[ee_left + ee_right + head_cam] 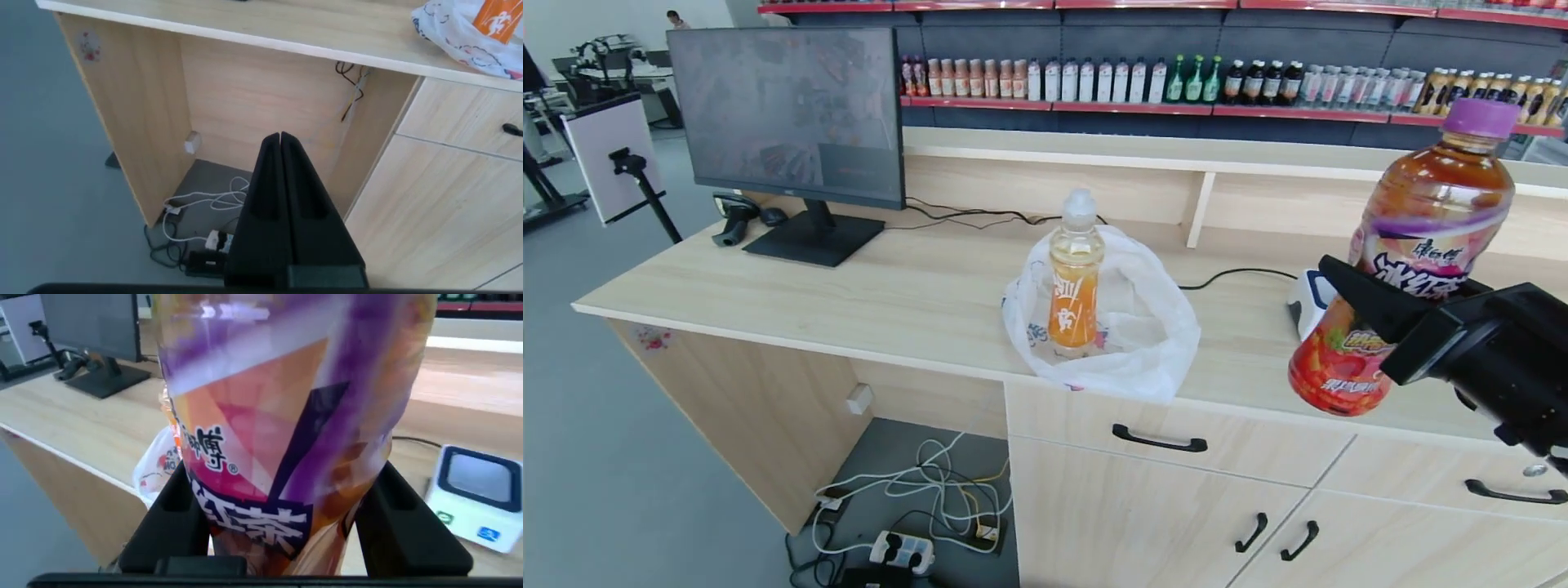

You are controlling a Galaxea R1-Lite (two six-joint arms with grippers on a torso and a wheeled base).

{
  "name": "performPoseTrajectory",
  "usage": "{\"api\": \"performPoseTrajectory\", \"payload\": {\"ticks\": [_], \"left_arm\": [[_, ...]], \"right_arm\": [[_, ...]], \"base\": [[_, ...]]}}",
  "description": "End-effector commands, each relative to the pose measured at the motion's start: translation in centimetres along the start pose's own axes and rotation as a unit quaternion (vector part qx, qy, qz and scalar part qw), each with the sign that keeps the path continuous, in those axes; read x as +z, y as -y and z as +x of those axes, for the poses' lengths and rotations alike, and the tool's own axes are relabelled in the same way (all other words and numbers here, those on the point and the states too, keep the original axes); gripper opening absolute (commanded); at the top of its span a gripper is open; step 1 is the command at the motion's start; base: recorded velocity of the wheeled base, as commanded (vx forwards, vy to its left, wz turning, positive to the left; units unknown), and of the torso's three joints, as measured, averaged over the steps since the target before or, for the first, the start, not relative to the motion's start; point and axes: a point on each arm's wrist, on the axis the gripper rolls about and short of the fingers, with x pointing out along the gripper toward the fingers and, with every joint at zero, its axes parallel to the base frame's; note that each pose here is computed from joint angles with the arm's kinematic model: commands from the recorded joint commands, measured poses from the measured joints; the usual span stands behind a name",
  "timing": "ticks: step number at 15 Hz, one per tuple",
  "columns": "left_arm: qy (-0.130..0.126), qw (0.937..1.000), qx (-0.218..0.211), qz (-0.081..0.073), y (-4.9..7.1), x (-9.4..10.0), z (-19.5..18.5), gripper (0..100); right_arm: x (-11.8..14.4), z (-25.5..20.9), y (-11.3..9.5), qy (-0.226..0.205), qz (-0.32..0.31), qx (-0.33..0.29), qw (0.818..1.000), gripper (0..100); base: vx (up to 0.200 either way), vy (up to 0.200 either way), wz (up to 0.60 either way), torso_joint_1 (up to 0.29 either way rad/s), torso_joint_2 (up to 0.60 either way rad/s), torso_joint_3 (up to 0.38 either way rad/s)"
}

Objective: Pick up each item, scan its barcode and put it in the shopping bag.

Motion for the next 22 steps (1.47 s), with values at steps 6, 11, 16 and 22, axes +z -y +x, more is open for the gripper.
{"api": "performPoseTrajectory", "payload": {"ticks": [6, 11, 16, 22], "left_arm": [[0.0, 1.0, 0.001, 0.0, 0.0, 0.0, 0.0, 0], [0.0, 1.0, 0.001, -0.001, 0.0, 0.0, 0.0, 0], [0.0, 1.0, 0.001, 0.0, 0.0, 0.0, 0.0, 0], [0.0, 1.0, 0.001, 0.0, 0.0, 0.0, 0.0, 0]], "right_arm": [[1.0, 4.4, 2.0, 0.026, -0.006, 0.006, 1.0, 0], [2.9, 8.9, 2.1, 0.041, 0.012, 0.04, 0.998, 0], [0.3, 10.6, 3.7, 0.005, 0.021, 0.032, 0.999, 0], [-4.0, 13.4, 2.5, 0.018, 0.025, 0.053, 0.998, 0]], "base": [[0.0, 0.0, 0.0, 0.0, 0.0, 0.0], [0.0, 0.0, 0.0, 0.0, 0.0, 0.0], [0.0, 0.0, 0.0, 0.0, 0.0, 0.0], [0.0, 0.0, 0.0, 0.0, 0.0, 0.0]]}}
